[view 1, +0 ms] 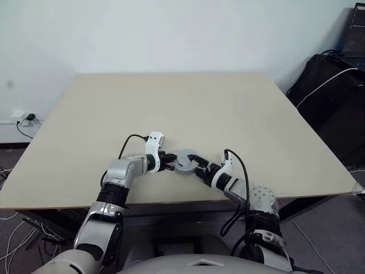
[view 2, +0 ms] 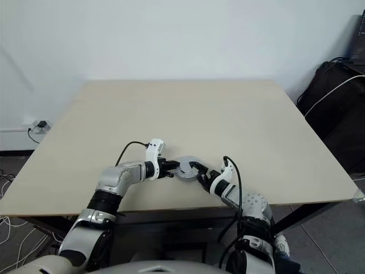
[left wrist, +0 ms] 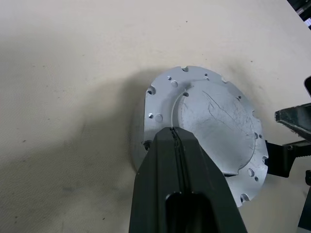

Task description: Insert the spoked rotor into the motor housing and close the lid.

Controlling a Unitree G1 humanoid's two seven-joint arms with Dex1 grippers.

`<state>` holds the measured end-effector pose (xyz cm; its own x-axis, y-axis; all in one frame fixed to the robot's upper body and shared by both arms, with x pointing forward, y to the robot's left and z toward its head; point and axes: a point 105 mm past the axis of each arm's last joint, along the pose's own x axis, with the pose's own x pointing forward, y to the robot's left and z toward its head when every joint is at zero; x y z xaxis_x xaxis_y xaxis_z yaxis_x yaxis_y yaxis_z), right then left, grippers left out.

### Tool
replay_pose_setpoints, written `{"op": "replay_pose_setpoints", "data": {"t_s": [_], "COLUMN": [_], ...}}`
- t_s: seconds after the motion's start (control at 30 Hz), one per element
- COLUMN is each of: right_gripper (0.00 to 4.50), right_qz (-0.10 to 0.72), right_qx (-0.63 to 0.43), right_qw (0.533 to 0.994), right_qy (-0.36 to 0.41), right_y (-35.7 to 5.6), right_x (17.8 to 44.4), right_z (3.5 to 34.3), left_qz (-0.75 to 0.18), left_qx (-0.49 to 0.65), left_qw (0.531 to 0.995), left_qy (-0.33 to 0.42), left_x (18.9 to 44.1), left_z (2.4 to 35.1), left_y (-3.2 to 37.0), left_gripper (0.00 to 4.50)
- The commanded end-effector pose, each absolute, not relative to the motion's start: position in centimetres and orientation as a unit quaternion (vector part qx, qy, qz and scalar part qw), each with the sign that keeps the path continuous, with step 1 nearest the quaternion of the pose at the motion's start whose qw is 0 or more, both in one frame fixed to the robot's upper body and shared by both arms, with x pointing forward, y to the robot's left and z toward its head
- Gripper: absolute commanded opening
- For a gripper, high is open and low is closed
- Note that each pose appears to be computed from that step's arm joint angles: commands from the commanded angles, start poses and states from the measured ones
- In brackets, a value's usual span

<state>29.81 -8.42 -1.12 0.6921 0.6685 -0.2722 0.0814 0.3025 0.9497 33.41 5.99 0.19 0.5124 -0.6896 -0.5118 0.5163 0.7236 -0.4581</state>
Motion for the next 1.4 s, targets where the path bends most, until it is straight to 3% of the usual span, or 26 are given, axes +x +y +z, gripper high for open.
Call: {"op": "replay_pose_setpoints", "data": {"t_s": [0.03, 0.27, 1.0, 1.33, 1.4], "right_gripper": [3.48, 1.36, 1.24, 4.46, 4.46], "right_qz": [0.284, 0.289, 0.244, 0.255, 0.255], "right_qx": [0.577, 0.569, 0.505, 0.523, 0.523], "right_qw": [0.711, 0.711, 0.757, 0.751, 0.751], "right_qy": [0.285, 0.295, 0.334, 0.313, 0.312], "right_y": [-5.9, -6.1, -5.8, -5.0, -5.0], "right_x": [30.6, 29.8, 29.5, 30.5, 30.5], "right_z": [3.0, 3.1, 0.4, 1.2, 1.2], "left_qz": [-0.369, -0.366, -0.369, -0.369, -0.37], "left_qx": [-0.126, -0.129, -0.128, -0.122, -0.122], "left_qw": [0.844, 0.845, 0.843, 0.843, 0.843], "left_qy": [0.367, 0.368, 0.369, 0.371, 0.371], "left_x": [32.3, 32.3, 32.1, 32.1, 32.0], "left_z": [-0.6, -0.7, -0.8, -0.8, -0.8], "left_y": [4.7, 4.7, 4.7, 4.9, 4.9], "left_gripper": [0.0, 0.0, 0.0, 0.0, 0.0]}}
